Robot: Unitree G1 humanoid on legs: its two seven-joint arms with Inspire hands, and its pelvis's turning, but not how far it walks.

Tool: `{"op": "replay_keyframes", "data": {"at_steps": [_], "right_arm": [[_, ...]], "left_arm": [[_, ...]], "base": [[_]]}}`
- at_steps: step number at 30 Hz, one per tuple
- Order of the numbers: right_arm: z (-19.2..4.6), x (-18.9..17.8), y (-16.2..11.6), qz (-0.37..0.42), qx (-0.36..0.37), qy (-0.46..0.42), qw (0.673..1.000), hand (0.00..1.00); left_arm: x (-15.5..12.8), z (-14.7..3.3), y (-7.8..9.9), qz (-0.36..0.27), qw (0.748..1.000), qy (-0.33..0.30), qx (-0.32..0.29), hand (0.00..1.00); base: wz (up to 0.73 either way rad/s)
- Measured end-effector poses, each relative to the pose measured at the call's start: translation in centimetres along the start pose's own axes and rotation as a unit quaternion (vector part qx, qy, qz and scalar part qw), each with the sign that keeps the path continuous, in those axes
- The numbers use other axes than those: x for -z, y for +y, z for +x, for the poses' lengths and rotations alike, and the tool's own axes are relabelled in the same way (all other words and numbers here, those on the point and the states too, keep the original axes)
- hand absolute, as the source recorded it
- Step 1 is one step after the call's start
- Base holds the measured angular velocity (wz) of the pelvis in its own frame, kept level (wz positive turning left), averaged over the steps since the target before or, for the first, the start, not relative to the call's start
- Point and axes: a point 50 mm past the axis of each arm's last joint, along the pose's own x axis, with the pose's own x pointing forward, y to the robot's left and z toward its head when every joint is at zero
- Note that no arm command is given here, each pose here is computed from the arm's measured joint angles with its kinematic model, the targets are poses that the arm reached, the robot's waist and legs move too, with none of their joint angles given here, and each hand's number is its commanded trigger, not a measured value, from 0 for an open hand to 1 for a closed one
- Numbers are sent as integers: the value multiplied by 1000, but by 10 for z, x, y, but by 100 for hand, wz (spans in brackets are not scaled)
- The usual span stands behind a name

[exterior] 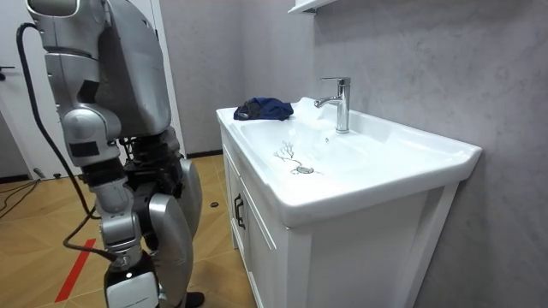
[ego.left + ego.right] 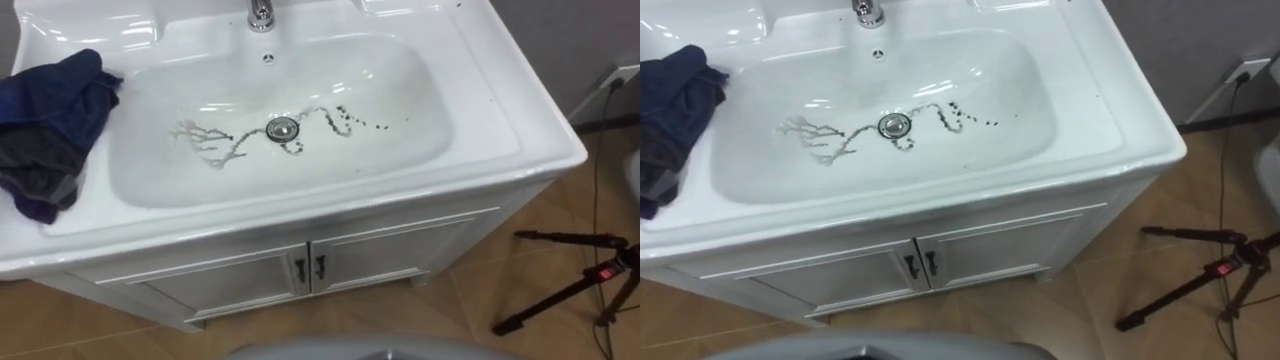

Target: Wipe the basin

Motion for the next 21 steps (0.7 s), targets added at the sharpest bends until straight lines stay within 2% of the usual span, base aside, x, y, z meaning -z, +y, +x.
{"op": "replay_keyframes", "data": {"at_steps": [1, 3, 7, 10, 13, 15, 17, 21], "right_arm": [[0, 0, 0, 0, 2, -1, 1000, 0], [0, -1, -1, -3, 10, -7, 1000, 0], [-1, -4, -9, -2, 26, -23, 999, 0], [-1, 2, -13, 2, 37, -24, 999, 0], [-2, 4, -15, 4, 50, -33, 998, 0], [-2, 7, -15, 2, 56, -33, 998, 0], [-2, 11, -14, 2, 59, -32, 998, 0], [-4, 13, -16, 0, 69, -53, 996, 0]], "left_arm": [[-2, 0, 1, -11, 1000, -2, -6, 0], [-17, 0, 6, -77, 996, -21, -35, 0], [-41, -1, 13, -150, 984, -55, -81, 0], [-72, -7, 23, -203, 965, -111, -121, 0], [-101, -15, 37, -251, 941, -159, -164, 0], [-125, -25, 52, -312, 910, -194, -194, 0], [-141, -33, 62, -339, 889, -223, -213, 0], [-180, -58, 76, -405, 838, -292, -221, 0]], "base": [[4], [10], [12], [6], [2], [2], [0], [0]]}}
